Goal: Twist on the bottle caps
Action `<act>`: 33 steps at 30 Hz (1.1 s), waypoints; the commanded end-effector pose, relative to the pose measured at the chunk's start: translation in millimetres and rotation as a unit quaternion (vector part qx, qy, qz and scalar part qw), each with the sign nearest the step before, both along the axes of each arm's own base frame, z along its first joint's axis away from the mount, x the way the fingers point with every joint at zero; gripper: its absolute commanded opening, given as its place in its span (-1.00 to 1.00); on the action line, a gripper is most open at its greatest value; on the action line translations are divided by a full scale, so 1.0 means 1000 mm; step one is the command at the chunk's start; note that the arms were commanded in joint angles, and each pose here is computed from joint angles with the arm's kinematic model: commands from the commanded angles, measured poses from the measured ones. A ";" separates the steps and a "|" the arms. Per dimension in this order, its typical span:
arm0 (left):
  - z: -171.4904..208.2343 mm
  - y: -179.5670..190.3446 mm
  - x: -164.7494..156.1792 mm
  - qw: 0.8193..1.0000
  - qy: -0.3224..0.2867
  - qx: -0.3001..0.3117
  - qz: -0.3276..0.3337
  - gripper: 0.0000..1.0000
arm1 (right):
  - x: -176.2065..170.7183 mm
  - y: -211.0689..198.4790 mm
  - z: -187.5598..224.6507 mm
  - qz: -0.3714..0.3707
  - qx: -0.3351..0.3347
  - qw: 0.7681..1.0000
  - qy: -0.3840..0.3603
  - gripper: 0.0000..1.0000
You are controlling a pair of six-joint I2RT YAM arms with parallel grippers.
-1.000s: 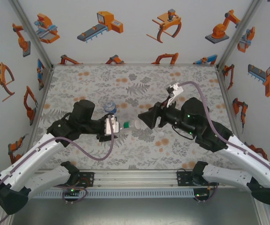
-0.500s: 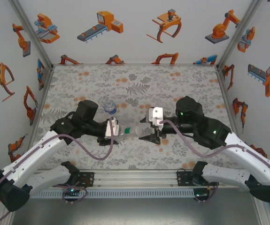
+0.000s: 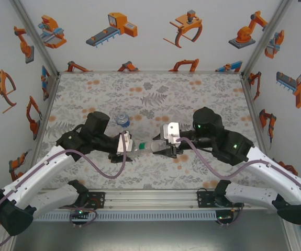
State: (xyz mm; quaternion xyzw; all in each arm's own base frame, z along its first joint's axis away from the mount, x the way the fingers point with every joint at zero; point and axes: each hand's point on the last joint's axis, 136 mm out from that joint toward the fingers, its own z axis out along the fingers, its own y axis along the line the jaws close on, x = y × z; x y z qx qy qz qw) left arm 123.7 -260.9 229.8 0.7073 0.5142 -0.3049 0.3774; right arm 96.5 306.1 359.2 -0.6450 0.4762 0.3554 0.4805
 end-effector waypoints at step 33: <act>0.023 0.005 0.023 0.994 -0.076 -0.038 0.074 -1.00 | 0.113 -0.044 -0.018 -0.420 0.262 0.679 0.542 -0.19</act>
